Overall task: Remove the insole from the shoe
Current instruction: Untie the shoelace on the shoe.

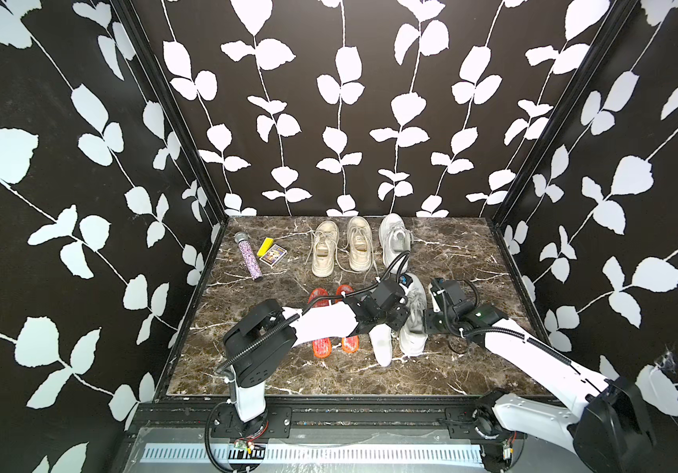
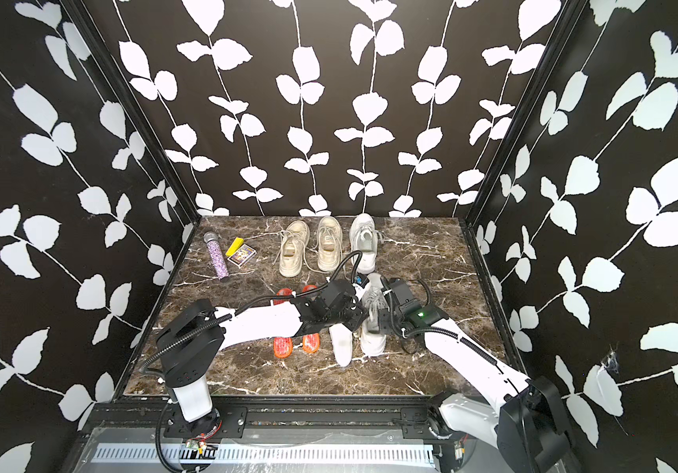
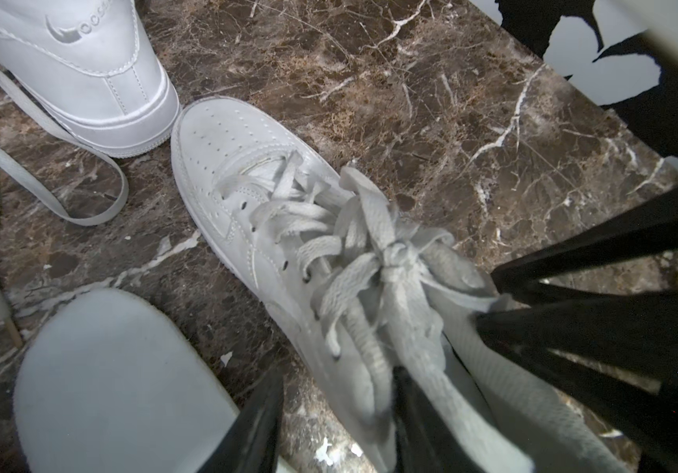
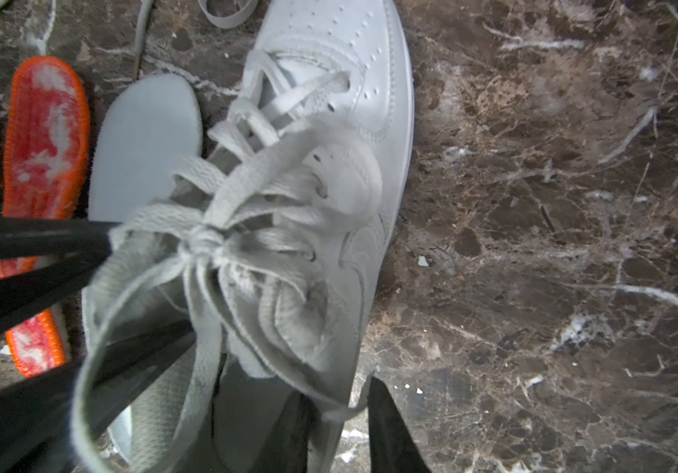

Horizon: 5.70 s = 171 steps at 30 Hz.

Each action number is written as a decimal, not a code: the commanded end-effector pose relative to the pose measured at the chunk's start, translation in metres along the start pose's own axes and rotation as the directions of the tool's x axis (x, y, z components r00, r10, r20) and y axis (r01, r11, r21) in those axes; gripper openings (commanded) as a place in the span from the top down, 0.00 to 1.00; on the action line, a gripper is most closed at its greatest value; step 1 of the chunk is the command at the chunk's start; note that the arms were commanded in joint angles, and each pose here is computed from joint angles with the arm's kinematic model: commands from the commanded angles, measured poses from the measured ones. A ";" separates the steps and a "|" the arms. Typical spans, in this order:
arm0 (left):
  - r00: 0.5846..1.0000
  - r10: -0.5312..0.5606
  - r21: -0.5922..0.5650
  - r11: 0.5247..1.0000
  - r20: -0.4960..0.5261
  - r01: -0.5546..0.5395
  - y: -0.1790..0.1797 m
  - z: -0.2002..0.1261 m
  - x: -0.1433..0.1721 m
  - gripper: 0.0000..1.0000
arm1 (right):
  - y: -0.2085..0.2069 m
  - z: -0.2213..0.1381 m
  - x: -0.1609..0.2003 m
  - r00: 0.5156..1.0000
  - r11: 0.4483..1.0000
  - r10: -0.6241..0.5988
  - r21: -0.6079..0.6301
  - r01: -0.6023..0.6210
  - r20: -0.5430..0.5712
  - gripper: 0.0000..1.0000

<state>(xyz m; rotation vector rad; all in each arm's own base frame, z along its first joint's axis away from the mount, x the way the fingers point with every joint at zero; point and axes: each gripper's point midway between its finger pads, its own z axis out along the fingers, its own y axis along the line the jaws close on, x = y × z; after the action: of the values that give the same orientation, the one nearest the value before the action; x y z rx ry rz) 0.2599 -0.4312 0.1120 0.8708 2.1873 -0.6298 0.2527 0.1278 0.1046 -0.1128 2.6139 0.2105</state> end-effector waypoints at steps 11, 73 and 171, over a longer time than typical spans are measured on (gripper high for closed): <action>1.000 0.008 -0.063 0.998 -0.012 -0.008 0.009 0.002 -0.003 0.63 | 0.004 -0.019 -0.024 0.997 0.999 -0.031 -0.010 0.032 0.078 0.90; 1.000 -0.025 -0.056 0.998 0.000 0.025 0.008 0.003 -0.005 1.00 | -0.060 0.014 -0.005 0.931 0.932 0.357 0.041 -0.361 0.081 0.71; 1.000 -0.010 -0.081 0.997 -0.028 0.007 0.014 0.006 0.007 1.00 | -0.090 -0.088 -0.073 0.893 0.936 0.260 0.130 -0.326 0.367 1.00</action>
<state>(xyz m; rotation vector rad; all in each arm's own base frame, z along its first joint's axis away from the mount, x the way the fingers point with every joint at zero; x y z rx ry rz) 0.2651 -0.4367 0.1114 0.8486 2.1890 -0.5929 0.2832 0.0476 0.1887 0.3257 2.3247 0.1743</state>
